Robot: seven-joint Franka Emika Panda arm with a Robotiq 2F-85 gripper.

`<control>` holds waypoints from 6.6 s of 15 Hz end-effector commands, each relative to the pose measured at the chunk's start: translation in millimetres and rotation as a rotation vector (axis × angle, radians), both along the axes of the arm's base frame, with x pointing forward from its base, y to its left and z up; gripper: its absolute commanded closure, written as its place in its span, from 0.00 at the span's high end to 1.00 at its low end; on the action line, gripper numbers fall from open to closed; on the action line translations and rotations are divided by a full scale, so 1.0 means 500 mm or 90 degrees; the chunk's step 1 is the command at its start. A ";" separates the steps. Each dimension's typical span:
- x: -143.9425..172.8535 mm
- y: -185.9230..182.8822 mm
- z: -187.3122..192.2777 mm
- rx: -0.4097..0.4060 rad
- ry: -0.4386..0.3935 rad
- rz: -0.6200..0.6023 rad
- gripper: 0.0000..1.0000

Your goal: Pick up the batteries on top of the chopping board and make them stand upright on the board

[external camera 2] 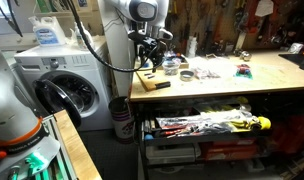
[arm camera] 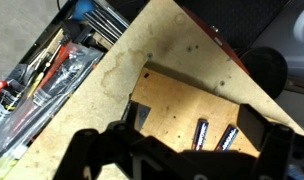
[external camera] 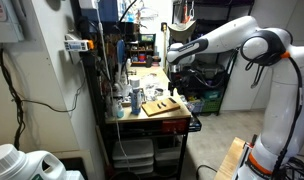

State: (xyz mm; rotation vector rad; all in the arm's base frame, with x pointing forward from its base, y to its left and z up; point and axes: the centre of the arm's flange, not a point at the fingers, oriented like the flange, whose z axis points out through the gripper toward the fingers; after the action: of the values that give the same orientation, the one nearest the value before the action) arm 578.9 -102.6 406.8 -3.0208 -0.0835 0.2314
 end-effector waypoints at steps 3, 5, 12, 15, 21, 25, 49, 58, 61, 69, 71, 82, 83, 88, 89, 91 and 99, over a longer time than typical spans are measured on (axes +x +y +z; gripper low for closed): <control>0.029 0.000 -0.022 0.006 0.010 -0.001 1.00; 0.032 -0.001 -0.019 0.007 0.011 -0.001 1.00; 0.071 0.026 -0.023 0.023 0.029 0.015 1.00; 0.101 0.038 -0.032 0.018 0.048 0.013 1.00; 0.148 0.047 -0.065 0.003 0.090 -0.028 1.00; 0.168 0.051 -0.091 -0.026 0.092 -0.057 1.00; 0.191 0.078 -0.136 -0.055 0.073 -0.078 0.53; 0.196 0.089 -0.147 -0.061 0.066 -0.082 0.46; 0.198 0.091 -0.149 -0.060 0.063 -0.083 0.44; 0.205 0.096 -0.153 -0.058 0.057 -0.086 0.37; 0.205 0.097 -0.153 -0.058 0.056 -0.088 0.39; 0.204 0.098 -0.168 -0.066 0.068 -0.097 0.34; 0.204 0.097 -0.167 -0.066 0.068 -0.098 0.30; 0.202 0.092 -0.163 -0.072 0.064 -0.101 0.11; 0.200 0.090 -0.161 -0.071 0.062 -0.102 0.04; 0.200 0.087 -0.156 -0.072 0.059 -0.104 0.04; 0.134 0.081 -0.072 -0.082 -0.063 -0.116 0.04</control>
State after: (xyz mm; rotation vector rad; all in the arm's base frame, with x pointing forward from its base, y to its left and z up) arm 684.4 -62.6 356.7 -3.1261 0.1732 0.1887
